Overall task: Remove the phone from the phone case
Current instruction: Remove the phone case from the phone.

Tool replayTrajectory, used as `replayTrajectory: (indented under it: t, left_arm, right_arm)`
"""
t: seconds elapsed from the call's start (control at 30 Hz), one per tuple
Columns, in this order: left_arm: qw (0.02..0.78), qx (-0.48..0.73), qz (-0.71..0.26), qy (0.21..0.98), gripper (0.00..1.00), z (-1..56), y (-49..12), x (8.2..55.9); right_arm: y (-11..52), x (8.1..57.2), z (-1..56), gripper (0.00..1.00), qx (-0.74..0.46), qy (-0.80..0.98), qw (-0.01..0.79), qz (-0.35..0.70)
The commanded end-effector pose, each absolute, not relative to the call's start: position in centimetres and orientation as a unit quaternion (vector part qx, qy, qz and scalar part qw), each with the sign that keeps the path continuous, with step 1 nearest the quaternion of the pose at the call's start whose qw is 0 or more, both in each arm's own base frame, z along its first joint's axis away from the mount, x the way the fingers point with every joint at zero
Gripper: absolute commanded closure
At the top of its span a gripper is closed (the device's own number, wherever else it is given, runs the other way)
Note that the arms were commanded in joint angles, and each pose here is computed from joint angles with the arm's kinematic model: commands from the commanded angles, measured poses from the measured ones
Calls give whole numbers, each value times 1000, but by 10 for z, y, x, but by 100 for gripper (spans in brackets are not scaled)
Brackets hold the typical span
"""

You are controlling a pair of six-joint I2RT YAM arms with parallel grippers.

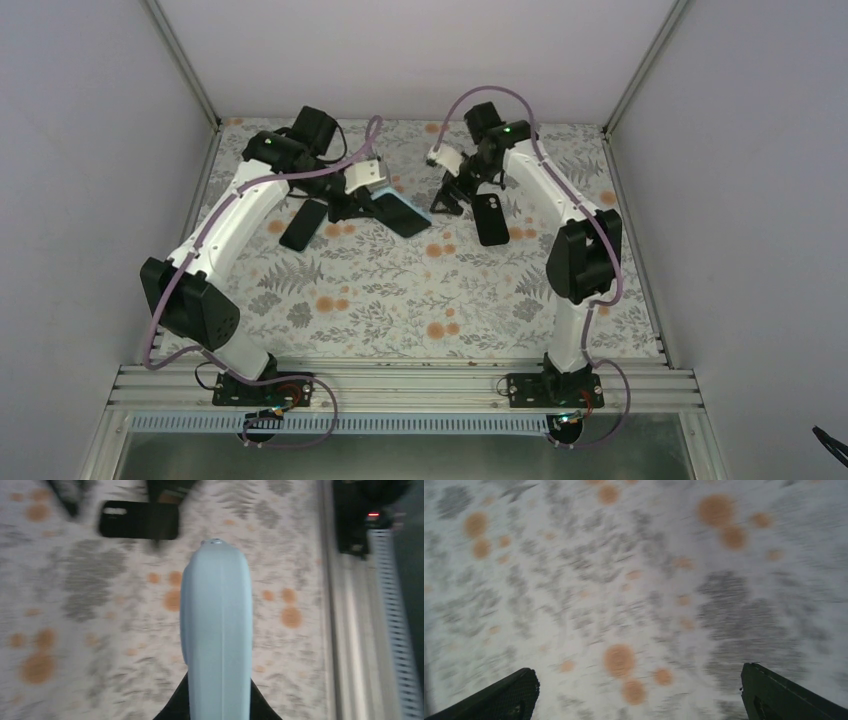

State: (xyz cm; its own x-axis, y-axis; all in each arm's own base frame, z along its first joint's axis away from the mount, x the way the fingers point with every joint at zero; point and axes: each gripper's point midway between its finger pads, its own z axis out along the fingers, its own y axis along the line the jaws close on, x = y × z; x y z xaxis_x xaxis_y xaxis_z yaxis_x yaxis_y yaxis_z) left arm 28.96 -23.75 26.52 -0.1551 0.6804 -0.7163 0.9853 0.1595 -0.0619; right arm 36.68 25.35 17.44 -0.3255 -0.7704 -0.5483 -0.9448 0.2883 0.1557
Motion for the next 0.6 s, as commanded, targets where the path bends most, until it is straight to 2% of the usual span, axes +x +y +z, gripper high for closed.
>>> replayTrajectory:
  t: [0.0,0.17,0.4,0.57]
  left_arm:
    - [235,605,-386,656,98,295,-254,214]
    - [242,608,-388,649,98,300,-256,216]
    - [235,605,-380,659,98,292,-256,228]
    - [238,605,-378,659,98,294,-258,233]
  right_arm:
    - [220,449,200,0,-504,797,293,159]
    - [199,460,203,0,-487,809,295,146]
    - [217,353,205,0,-572,759,223,216]
    - [230,303,210,0,-594,738,208,243]
